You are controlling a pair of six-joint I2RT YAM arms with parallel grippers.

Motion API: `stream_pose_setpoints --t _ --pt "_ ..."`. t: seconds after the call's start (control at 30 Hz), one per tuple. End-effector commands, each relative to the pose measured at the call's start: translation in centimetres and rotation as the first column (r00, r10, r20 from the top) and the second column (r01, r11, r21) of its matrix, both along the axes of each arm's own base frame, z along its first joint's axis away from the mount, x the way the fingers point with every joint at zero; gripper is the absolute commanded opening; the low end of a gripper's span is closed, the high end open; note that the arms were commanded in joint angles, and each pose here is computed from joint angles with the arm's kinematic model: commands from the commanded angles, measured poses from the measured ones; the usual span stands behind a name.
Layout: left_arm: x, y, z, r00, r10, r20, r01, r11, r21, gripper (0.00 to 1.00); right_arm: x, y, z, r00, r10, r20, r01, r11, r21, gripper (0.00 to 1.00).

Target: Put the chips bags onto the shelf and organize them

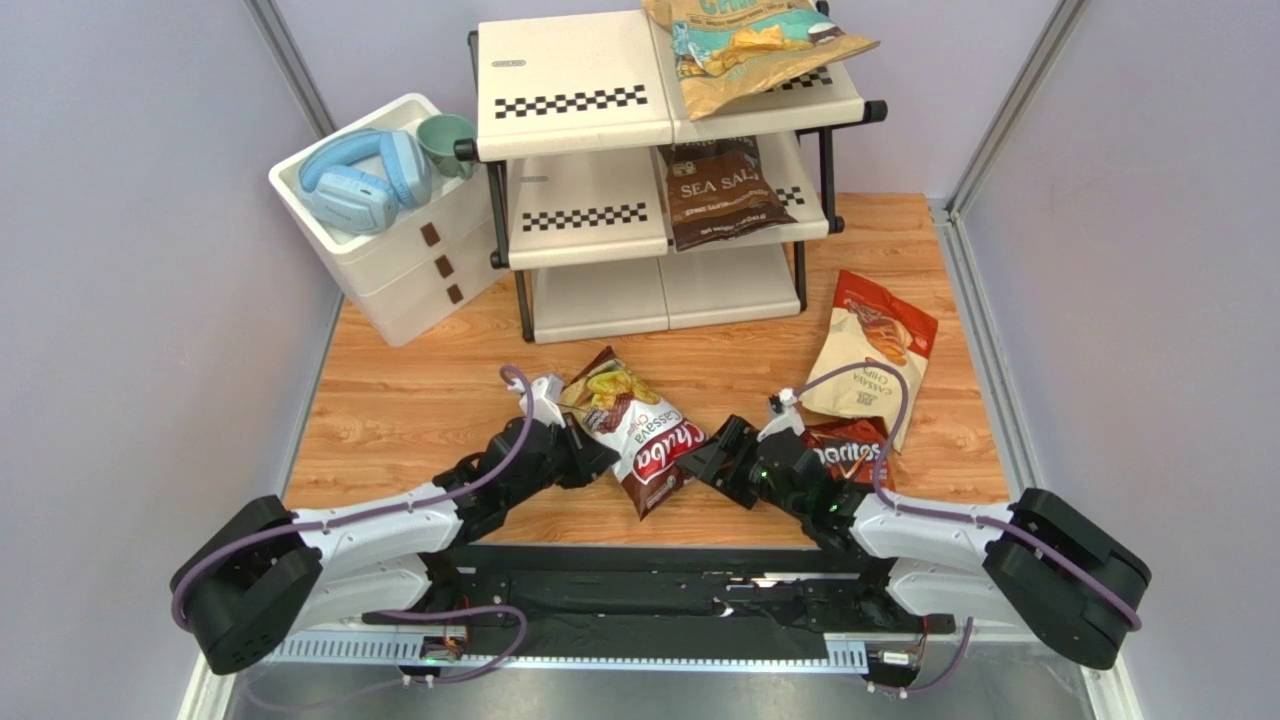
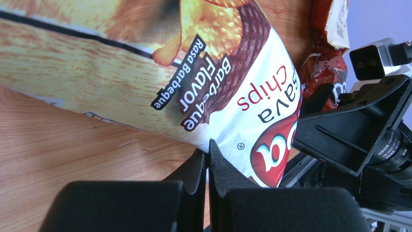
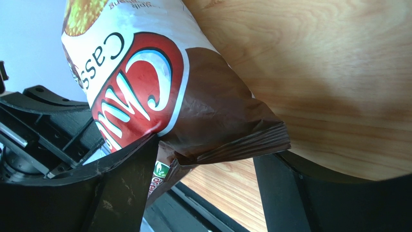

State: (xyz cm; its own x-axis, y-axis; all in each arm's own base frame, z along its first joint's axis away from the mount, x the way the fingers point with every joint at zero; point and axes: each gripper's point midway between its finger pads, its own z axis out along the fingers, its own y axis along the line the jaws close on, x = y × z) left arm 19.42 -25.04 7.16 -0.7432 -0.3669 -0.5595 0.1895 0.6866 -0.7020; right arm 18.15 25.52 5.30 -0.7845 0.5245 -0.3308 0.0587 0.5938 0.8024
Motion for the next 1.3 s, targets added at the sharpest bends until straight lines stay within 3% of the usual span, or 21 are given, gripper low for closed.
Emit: stream_pose_setpoints --t 0.0,0.2,0.33,0.47,0.57,0.67,0.7,0.9,1.0,1.03,1.07,1.13,1.17,1.27 --pt "-0.6 -0.1 0.5 0.999 -0.044 0.028 0.044 0.999 -0.002 0.0 3.0 1.0 3.8 0.985 -0.125 0.118 0.115 0.99 0.083 0.77" --pt "-0.8 0.1 0.2 0.998 -0.052 0.023 0.052 0.999 0.011 0.0 4.5 0.5 4.9 0.966 -0.213 0.146 0.198 0.974 0.111 0.68" --pt "-0.8 -0.1 0.1 0.998 -0.061 0.018 0.061 0.998 0.013 0.0 4.8 1.6 4.5 0.972 -0.194 0.133 0.181 0.978 0.101 0.59" --pt "-0.8 -0.4 0.3 0.997 -0.07 0.026 0.07 0.997 0.01 0.0 4.4 2.8 3.2 0.983 -0.159 0.096 0.149 0.983 0.106 0.56" --pt "-0.8 -0.3 0.2 0.997 -0.071 0.024 0.071 0.997 0.015 0.0 4.1 3.7 2.5 0.987 -0.143 0.076 0.135 0.985 0.109 0.48" --pt "-1.0 -0.2 0.1 0.997 -0.073 0.021 0.072 0.997 0.018 0.0 3.7 4.5 2.1 0.991 -0.117 0.065 0.11 0.989 0.1 0.25" --pt "-1.0 -0.1 0.2 0.997 -0.07 0.022 0.07 0.997 0.015 0.0 3.6 4.5 1.7 0.992 -0.11 0.06 0.105 0.991 0.089 0.21" --pt "-1.2 0.8 0.4 0.998 -0.055 0.027 0.054 0.998 0.037 0.0 3.1 4.2 1.1 0.995 -0.078 0.058 0.077 0.997 0.01 0.0" --pt "-1.2 1.9 0.7 1.0 -0.017 0.018 0.016 0.998 0.069 0.0 2.6 4.1 1.2 0.996 -0.027 0.087 0.03 0.999 -0.035 0.0" --pt "-0.9 2.3 1.1 1.0 0.019 0.02 -0.021 0.997 0.075 0.01 2.6 4.2 1.6 0.995 -0.013 0.101 0.017 0.999 -0.043 0.0" --pt "-0.9 2.8 1.2 0.999 0.035 0.018 -0.036 0.995 0.088 0.12 2.6 4.2 2.1 0.991 0.009 0.13 -0.001 0.998 -0.059 0.0" --pt "-1.1 4.2 1.9 0.997 0.067 0.025 -0.07 0.99 0.12 0.21 2.6 4.0 2.4 0.988 0.042 0.146 -0.025 0.993 -0.118 0.0" --pt "-1.2 4.7 2.2 0.996 0.078 0.031 -0.082 0.989 0.125 0.32 2.6 3.8 3.2 0.98 0.07 0.184 -0.044 0.989 -0.14 0.0" --pt "-1.5 6.4 3.6 0.989 0.118 0.085 -0.127 0.986 0.108 0.36 2.6 3.2 4.2 0.971 0.09 0.223 -0.051 0.983 -0.176 0.0"
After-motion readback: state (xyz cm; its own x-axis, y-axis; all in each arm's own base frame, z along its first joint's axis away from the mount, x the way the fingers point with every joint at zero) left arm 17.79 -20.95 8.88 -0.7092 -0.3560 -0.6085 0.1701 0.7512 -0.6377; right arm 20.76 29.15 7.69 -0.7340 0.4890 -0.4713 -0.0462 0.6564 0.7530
